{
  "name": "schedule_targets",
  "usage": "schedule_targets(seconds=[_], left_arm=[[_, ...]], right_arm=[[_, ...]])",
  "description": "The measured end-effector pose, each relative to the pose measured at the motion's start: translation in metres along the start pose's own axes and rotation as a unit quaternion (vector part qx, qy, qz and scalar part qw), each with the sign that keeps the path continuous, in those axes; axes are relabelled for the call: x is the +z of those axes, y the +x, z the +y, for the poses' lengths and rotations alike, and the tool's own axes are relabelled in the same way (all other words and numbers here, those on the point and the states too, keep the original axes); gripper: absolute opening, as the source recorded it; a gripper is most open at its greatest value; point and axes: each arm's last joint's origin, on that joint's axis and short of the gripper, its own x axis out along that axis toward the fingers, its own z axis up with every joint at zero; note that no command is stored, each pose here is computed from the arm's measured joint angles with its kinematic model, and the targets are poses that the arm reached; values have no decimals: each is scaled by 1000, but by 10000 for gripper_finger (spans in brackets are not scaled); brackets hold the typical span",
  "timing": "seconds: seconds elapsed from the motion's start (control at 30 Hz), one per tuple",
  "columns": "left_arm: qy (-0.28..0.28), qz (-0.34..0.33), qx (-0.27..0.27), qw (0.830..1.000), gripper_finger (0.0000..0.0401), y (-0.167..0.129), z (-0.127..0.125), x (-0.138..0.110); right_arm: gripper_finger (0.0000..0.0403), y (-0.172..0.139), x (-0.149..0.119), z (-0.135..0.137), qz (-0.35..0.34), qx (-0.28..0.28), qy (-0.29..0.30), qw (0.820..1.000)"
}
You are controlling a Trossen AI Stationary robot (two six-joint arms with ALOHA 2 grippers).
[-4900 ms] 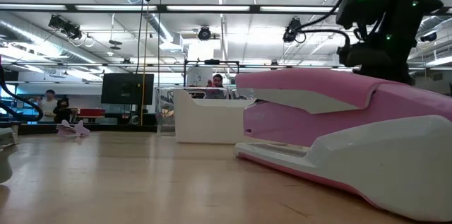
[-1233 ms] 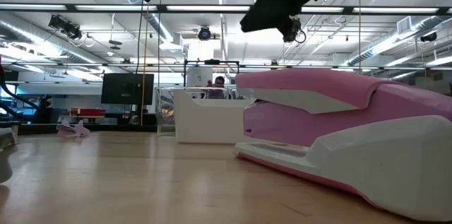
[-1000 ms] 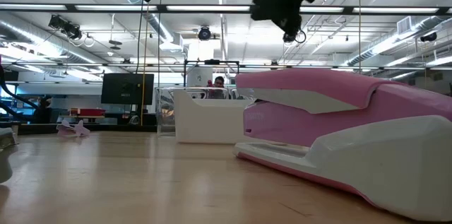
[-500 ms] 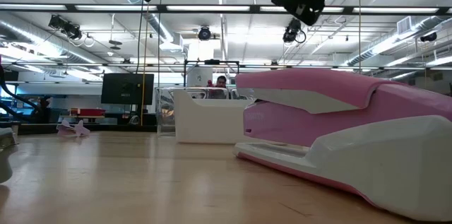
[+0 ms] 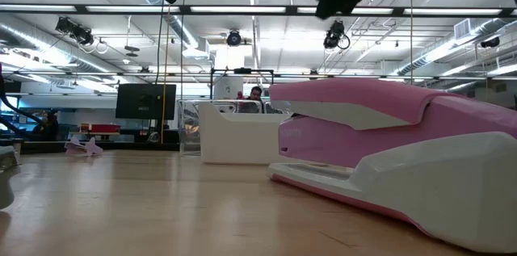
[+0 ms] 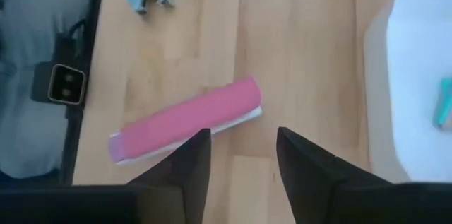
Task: Pick and place Stapler, Stapler remover, tape
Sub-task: Put the pink stapler into the left transparent bin
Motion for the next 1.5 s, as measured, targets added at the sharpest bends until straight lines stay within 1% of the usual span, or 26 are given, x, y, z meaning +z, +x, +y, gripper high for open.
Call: schedule_targets(seconds=[0.1, 0.23, 0.27, 0.33, 0.47, 0.57, 0.77, 1.1, 1.33, 1.5], left_arm=[[-1, 0, 0, 1000, 179, 0, 0, 0], [-4, 5, -4, 1000, 179, 0, 0, 0], [-5, 5, -5, 1000, 179, 0, 0, 0], [-8, 6, -7, 1000, 179, 0, -1, 0], [-10, 6, -8, 1000, 179, 0, -1, 0], [-10, 6, -9, 1000, 179, 0, -1, 0], [-10, 23, -21, 999, 179, 0, -2, -1], [-15, 31, -31, 999, 179, 0, -3, -1], [-22, 51, -51, 997, 179, 0, -5, -1], [-22, 60, -58, 996, 179, 0, -6, -2]], right_arm=[[160, 14, 5, 6, 19, 14, 31, 999], [160, 42, -3, 16, 76, 26, 54, 995], [160, 45, -4, 17, 85, 37, 62, 994], [160, 47, -5, 17, 91, 41, 72, 992], [160, 47, -5, 15, 93, 35, 96, 990], [160, 47, -4, 13, 92, 28, 128, 987], [160, 47, -1, 11, 82, 18, 222, 971], [160, 54, 4, 16, 57, 28, 310, 949], [160, 67, 2, 23, 62, 35, 305, 950], [160, 79, -2, 21, 80, 25, 324, 942]])
